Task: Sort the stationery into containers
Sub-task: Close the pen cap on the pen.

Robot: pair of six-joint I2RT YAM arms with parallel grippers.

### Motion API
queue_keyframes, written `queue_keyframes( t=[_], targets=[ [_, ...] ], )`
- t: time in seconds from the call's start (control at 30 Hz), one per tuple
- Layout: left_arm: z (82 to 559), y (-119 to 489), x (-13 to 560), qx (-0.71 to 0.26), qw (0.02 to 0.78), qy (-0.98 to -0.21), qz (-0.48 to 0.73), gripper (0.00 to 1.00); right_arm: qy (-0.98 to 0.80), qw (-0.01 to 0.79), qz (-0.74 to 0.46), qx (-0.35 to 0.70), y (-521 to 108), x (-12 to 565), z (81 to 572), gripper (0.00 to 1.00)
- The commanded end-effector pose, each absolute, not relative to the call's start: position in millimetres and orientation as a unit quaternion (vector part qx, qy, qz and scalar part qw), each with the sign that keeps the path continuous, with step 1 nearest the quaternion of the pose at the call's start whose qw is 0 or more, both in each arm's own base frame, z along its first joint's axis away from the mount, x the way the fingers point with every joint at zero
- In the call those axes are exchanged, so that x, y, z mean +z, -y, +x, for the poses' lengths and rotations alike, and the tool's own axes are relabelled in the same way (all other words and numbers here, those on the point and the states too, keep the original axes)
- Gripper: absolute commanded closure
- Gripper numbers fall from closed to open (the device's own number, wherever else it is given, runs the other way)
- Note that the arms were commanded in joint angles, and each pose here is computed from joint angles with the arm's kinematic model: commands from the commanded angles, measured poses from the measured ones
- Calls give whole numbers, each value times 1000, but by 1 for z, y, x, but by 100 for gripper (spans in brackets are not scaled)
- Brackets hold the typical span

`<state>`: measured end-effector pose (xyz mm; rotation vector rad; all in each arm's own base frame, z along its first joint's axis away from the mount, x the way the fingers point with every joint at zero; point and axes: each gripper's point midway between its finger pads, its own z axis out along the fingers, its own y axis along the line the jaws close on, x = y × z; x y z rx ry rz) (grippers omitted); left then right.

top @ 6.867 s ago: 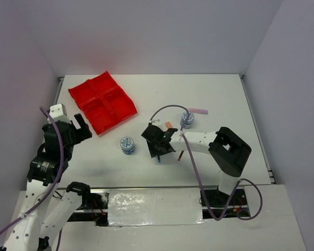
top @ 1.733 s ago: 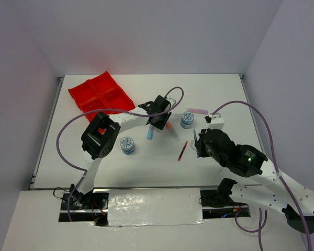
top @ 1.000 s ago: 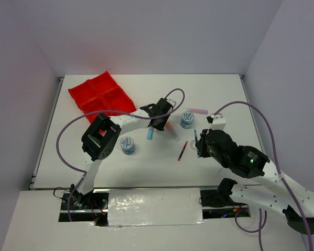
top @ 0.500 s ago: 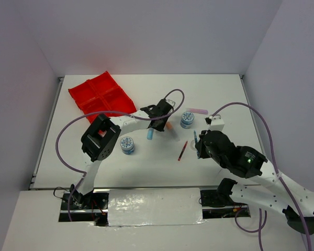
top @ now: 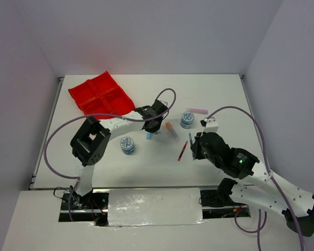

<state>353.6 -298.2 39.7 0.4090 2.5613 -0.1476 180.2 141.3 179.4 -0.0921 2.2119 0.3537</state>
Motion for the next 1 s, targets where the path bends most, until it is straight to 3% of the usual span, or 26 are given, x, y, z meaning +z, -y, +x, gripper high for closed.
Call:
queue_keyframes(
  t=[0.0,0.2,0.37,0.57,0.97],
  targets=[
    [362,306,116,-105,343,-927,107,100,-861,457,-36,218,-168,197,186,100],
    [358,307,194,-177,419,-887,80,100,-835,467,-50,286,-201,206,193,100],
    [346,301,218,-219,446,-866,58,100,-806,465,-98,352,-232,211,187,100],
    [316,289,294,-339,527,-779,14,100,-749,478,-142,436,-265,227,181,100],
    [266,274,356,-481,581,-657,9,100,-659,501,-199,524,-295,260,160,100]
  ],
)
